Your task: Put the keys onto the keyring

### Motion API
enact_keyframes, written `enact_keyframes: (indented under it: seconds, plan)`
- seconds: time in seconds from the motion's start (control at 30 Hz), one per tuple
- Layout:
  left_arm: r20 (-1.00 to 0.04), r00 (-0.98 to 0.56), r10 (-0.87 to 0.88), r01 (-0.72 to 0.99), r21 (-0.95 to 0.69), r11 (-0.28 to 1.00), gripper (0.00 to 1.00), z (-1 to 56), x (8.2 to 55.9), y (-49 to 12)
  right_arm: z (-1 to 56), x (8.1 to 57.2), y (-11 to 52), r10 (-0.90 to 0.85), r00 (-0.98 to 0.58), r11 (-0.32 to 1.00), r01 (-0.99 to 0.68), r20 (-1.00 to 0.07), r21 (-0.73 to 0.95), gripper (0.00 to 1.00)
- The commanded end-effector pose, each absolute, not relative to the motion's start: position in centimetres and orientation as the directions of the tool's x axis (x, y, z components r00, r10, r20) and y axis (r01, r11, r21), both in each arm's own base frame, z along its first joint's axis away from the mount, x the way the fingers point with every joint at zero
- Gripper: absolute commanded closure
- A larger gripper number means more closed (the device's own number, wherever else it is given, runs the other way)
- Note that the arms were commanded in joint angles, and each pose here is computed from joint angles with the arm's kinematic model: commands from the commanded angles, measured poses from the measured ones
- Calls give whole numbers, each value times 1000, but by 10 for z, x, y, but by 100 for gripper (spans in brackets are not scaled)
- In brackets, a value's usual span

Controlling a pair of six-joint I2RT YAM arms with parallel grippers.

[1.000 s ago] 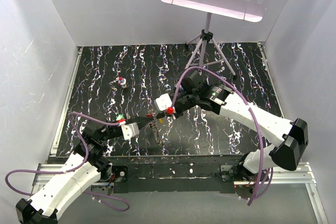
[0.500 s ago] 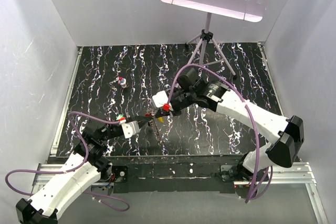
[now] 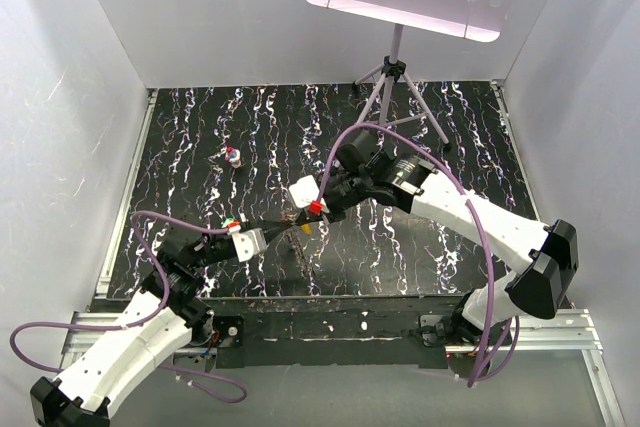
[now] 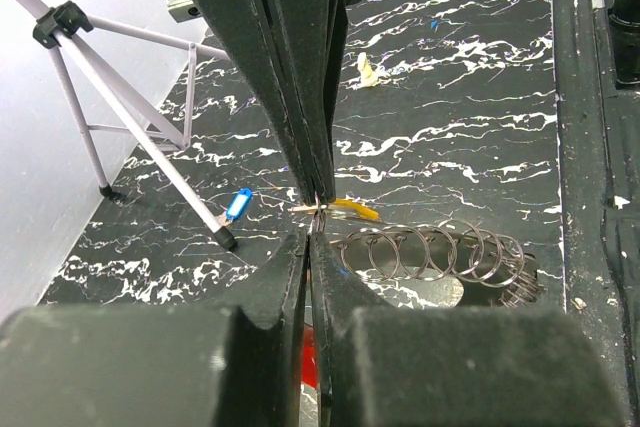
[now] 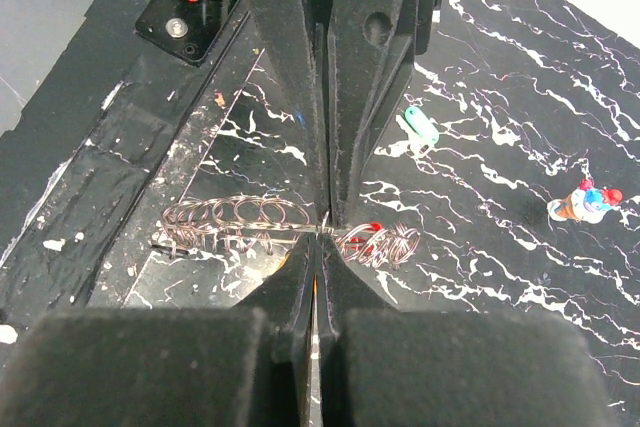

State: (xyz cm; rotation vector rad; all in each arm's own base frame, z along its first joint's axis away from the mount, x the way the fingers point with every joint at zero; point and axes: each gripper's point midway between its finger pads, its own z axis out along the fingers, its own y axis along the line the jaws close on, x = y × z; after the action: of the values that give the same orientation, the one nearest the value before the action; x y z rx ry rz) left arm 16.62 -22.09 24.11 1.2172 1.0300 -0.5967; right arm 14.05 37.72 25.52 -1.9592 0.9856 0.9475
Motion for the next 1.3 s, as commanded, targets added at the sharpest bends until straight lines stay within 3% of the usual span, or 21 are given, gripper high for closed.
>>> enact_keyframes:
  seconds: [0.0, 1.27]
  plan:
    - [-869, 483, 108, 812, 491, 316, 100, 269, 168, -221, 275, 133, 386, -248, 483, -462, -821, -840, -336, 99]
    - [-903, 413, 118, 835, 428, 346, 100, 271, 175, -220, 262, 130, 380, -267, 542, -494, -787, -797, -370, 99]
